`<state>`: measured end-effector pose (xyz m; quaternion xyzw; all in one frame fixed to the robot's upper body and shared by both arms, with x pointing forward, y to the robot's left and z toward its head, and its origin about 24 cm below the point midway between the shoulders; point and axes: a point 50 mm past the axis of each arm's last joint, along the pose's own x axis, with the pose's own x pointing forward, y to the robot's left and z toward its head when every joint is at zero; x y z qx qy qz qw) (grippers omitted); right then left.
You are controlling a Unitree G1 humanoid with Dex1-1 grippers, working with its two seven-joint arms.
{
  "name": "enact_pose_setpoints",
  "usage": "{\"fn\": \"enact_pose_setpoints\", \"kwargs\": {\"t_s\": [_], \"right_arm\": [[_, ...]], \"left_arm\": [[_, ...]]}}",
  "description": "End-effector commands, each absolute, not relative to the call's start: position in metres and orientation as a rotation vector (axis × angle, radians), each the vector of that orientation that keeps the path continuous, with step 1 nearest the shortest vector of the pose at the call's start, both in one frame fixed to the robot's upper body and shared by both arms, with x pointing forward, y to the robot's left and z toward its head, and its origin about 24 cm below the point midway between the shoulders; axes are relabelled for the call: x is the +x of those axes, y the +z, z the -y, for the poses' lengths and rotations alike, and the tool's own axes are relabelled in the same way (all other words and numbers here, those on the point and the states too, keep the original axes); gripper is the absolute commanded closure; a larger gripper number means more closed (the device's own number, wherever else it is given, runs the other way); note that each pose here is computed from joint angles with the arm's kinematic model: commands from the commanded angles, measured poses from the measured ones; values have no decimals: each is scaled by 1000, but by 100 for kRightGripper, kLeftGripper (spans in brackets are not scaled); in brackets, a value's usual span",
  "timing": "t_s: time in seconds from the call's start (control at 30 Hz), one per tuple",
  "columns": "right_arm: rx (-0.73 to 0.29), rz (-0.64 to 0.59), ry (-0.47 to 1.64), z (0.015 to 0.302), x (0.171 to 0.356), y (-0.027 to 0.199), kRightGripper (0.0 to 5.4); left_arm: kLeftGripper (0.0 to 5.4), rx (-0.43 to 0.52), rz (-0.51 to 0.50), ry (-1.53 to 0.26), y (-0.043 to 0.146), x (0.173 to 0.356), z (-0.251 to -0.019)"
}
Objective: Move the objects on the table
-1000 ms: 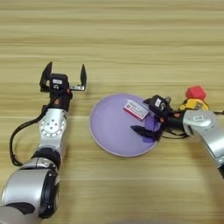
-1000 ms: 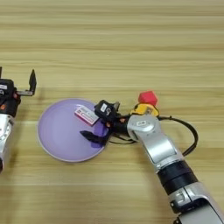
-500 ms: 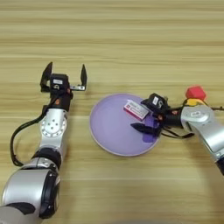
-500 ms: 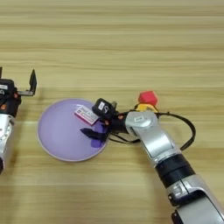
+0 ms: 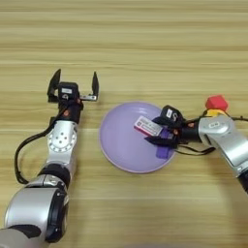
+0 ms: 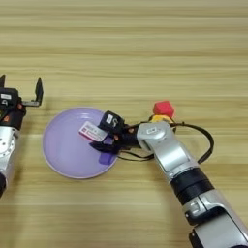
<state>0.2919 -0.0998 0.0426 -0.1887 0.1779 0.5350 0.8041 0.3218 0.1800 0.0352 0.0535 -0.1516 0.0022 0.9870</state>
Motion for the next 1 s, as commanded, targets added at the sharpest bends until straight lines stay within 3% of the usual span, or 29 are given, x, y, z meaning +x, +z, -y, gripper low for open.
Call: {"fn": "enact_pose_setpoints", "kwargs": {"t_s": [0.03,0.13,0.43,1.0], "right_arm": [[-439,-446,1145,106,287,32,298],[-434,-437,1152,104,286,33,329],[-416,-355,1162,98,286,48,330],[-328,-137,1134,94,292,97,330]], "left_arm": [[0,121,318,-8,40,326,-178],[0,121,317,-8,40,326,-178],[0,122,315,-7,40,325,-180],[0,118,320,-25,40,323,-185]]}}
